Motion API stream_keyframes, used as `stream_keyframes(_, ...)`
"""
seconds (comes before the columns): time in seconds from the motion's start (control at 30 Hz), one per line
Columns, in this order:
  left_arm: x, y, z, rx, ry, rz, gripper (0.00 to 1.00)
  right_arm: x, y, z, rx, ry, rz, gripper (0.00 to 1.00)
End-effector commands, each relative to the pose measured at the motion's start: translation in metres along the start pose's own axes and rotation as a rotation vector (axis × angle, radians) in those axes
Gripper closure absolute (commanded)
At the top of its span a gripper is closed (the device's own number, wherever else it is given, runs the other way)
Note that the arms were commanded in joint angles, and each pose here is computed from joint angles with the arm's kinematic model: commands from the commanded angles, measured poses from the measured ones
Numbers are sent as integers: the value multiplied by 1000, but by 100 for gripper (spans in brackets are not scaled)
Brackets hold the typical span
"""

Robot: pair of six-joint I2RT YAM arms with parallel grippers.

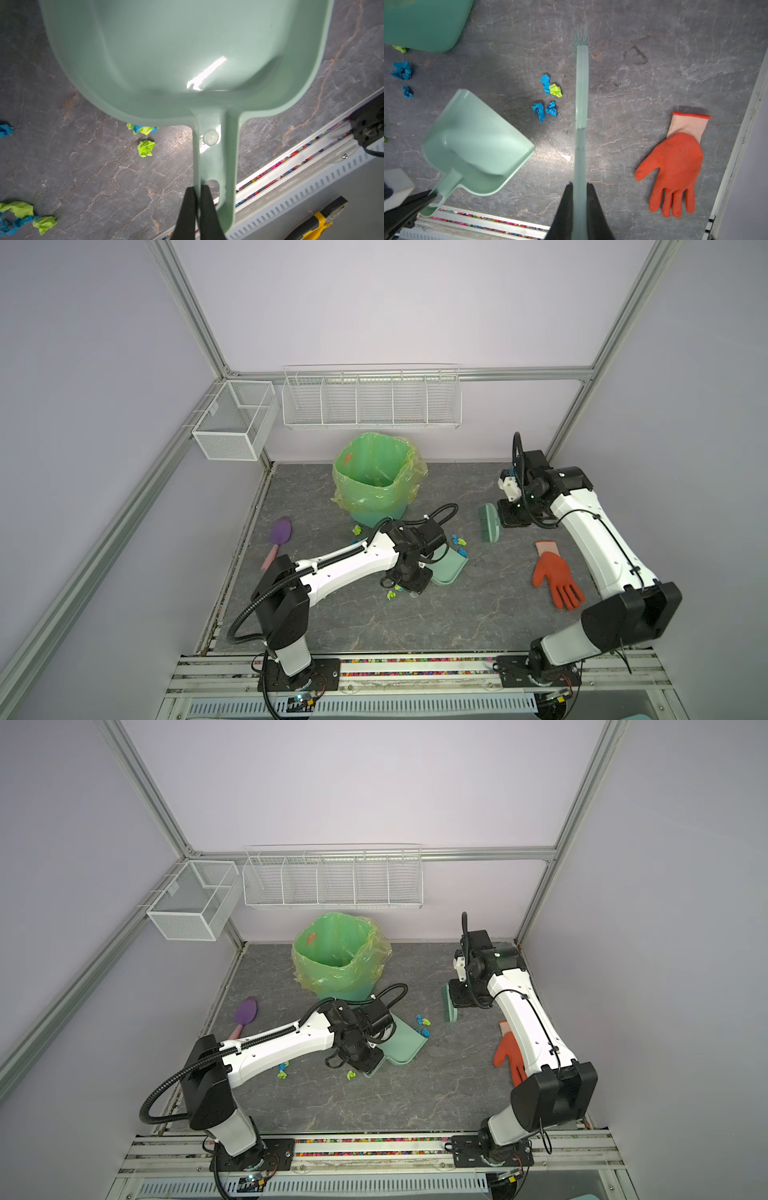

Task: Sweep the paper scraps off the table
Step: 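Move the brush with the right gripper behind the scraps near the dustpan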

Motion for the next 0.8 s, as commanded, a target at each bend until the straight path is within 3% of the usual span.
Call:
stream_keyframes(0.0,-2,-6,0,16,37,-3,100,0,3,13,-9,91,-35,93)
stream_keyframes(0.33,-8,-19,-7,52,31,-7,100,19,-1,41,75,354,-114,93)
stream_keyframes(0.77,-15,-41,-7,91,27,-44,100,29,-27,49,180,449,-138,93)
Point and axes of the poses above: each gripper's point midway between its finger pads, its own y axis back along the fingers, its own x axis along the line the jaws close on, z = x × y, the point moved 3 cm from there along y, back along the fingers, and after that the axes turned 13 degrees about y, right-handed, at the moved point
